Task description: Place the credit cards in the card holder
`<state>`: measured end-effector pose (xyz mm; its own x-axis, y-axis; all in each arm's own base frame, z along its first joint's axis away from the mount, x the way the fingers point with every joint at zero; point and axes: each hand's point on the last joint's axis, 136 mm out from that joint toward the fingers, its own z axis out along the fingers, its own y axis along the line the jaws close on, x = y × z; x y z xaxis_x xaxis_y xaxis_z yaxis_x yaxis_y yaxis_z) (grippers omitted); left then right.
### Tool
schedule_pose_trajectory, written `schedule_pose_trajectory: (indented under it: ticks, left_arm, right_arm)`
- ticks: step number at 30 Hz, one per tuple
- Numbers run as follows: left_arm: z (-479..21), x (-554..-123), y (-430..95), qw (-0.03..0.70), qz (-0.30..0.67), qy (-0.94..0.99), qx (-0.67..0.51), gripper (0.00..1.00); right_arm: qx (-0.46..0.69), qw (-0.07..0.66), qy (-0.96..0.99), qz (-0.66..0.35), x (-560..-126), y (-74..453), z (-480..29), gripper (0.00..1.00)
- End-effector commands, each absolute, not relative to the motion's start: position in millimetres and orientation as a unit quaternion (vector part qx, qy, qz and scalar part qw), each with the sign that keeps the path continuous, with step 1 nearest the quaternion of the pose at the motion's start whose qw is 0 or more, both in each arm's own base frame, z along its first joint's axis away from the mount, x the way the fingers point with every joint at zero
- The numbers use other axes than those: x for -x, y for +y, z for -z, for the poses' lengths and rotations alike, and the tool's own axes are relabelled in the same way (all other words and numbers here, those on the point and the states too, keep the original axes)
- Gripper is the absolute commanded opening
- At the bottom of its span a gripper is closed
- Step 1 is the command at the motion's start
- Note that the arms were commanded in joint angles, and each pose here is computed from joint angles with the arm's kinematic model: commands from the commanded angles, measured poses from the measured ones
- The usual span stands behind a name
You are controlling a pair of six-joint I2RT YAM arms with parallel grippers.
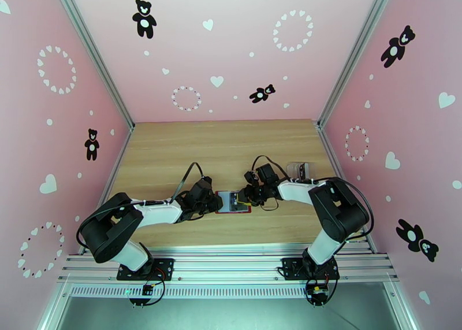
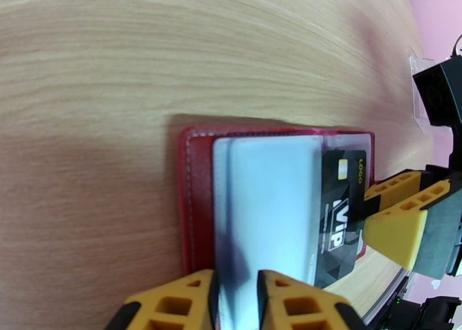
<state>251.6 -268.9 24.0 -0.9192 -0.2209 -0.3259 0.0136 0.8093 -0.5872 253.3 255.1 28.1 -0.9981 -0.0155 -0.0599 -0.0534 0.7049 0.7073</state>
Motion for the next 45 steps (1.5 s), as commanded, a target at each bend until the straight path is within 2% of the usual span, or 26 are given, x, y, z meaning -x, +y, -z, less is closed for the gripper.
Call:
schedule_pose_trajectory:
  ticks: [1,11,28,36,45]
  left_arm:
    - [-13,-248,-262,0.183,0.285,0.939,0.054,0.26]
    - [-14,-248,-263,0.184,0.287,0.939,0.053,0.26]
    - [-15,-249,-265,0.184,0.294,0.936,0.055,0.25]
    - [-16,-248,-266,0.184,0.297,0.935,0.054,0.25]
    - [-24,-247,-265,0.188,0.301,0.933,0.05,0.26]
  right_arm:
    - [0.019,0.027,0.942,-0.334,-252,244,-23,0.35]
    - [0.038,0.026,0.954,-0.296,-249,256,-16,0.36]
    - [0.069,0.02,0.951,-0.301,-244,298,-22,0.36]
    - [0.082,0.013,0.95,-0.302,-243,301,-22,0.36]
    - [0.101,0.037,0.96,-0.259,-250,288,-27,0.37]
